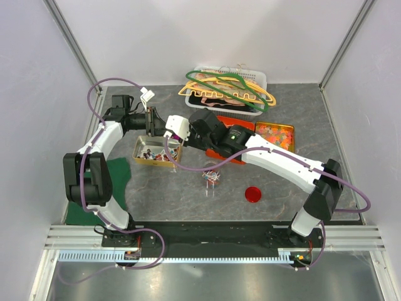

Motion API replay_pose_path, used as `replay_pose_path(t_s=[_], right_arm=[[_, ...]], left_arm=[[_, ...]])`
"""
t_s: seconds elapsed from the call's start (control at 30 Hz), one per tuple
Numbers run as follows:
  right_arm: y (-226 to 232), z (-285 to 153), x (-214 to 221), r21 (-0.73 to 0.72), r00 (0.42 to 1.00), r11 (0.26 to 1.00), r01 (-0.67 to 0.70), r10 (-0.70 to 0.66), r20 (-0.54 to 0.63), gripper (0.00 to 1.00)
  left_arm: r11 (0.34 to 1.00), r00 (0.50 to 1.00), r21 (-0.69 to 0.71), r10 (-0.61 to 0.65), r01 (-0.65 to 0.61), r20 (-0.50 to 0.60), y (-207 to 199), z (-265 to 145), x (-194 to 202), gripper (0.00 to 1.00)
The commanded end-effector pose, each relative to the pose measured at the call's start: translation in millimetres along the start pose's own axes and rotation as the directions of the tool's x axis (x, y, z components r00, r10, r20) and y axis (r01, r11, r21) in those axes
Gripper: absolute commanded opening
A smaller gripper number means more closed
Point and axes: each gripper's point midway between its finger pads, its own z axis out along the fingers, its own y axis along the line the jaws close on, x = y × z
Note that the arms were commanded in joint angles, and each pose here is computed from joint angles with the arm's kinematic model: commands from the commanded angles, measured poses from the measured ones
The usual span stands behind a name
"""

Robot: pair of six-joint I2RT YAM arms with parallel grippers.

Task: Pack the candies
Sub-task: Adjust the spatula, then pick up the storage box at the center of the board.

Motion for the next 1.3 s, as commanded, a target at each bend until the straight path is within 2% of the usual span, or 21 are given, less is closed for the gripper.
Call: replay_pose_path(t_s=[0.0, 0.13, 0.2, 0.37, 0.43, 0.6, 0.63, 0.7, 0.73, 0.83, 1.0, 1.07, 1.1, 1.27], right_arm=[[-31, -34, -48, 0.062, 0.984, 0.995, -0.072, 0.06, 0.17, 0.0], [-31, -30, -42, 0.07, 0.988, 0.996, -0.055, 0.044, 0.145, 0.0], [-29, -26, -33, 0.081, 0.992, 0.996, -0.045, 0.035, 0.117, 0.0], [-27, -23, -16, 0.093, 0.997, 0.996, -0.014, 0.007, 0.078, 0.0], [-23, -21, -8, 0.089, 0.998, 0.996, -0.007, 0.001, 0.058, 0.0], [-22, -17, -1, 0.096, 0.999, 0.995, 0.001, -0.005, 0.038, 0.0], [-22, -17, -2, 0.095, 0.999, 0.995, 0.004, -0.007, 0.038, 0.0], [-25, -19, -4, 0.106, 0.999, 0.994, 0.002, -0.006, 0.043, 0.0], [-27, -20, -5, 0.108, 0.999, 0.994, 0.0, -0.005, 0.046, 0.0], [-29, -21, -9, 0.112, 0.999, 0.994, 0.002, -0.008, 0.05, 0.0], [-30, -20, -9, 0.116, 0.999, 0.993, 0.006, -0.012, 0.046, 0.0], [-29, -19, -10, 0.111, 0.999, 0.994, 0.006, -0.011, 0.049, 0.0], [-28, -18, -11, 0.105, 0.999, 0.994, 0.007, -0.012, 0.051, 0.0], [-29, -19, -13, 0.103, 0.998, 0.995, 0.005, -0.01, 0.054, 0.0]], left_arm=[[0.999, 1.0, -0.034, 0.027, -0.027, -0.01, 11, 2, 3, 0.44], [0.999, 1.0, -0.037, 0.027, -0.027, -0.01, 10, 2, 2, 0.47], [0.998, 0.999, -0.046, 0.043, -0.042, 0.015, 9, -8, -8, 0.56], [0.995, 0.993, -0.028, 0.097, -0.096, 0.069, -14, -29, -38, 0.72], [0.983, 0.978, -0.038, 0.182, -0.179, 0.098, -37, -42, -59, 0.78], [0.972, 0.967, -0.128, 0.214, -0.196, 0.141, -36, -69, -77, 0.8], [0.948, 0.961, -0.244, 0.24, -0.203, 0.135, -16, -78, -78, 0.81], [0.913, 0.969, -0.369, 0.225, -0.174, 0.1, 8, -87, -69, 0.81], [0.847, 0.967, -0.496, 0.249, -0.192, 0.051, 33, -99, -64, 0.81], [0.734, 0.98, -0.66, 0.197, -0.16, -0.018, 71, -119, -39, 0.81], [0.629, 0.993, -0.769, 0.077, -0.115, -0.085, 104, -135, 13, 0.82], [0.569, 0.994, -0.816, 0.034, -0.107, -0.106, 118, -145, 30, 0.86], [0.519, 0.993, -0.848, 0.021, -0.11, -0.116, 126, -155, 33, 0.88], [0.42, 0.99, -0.899, -0.019, -0.122, -0.143, 145, -172, 51, 0.89]])
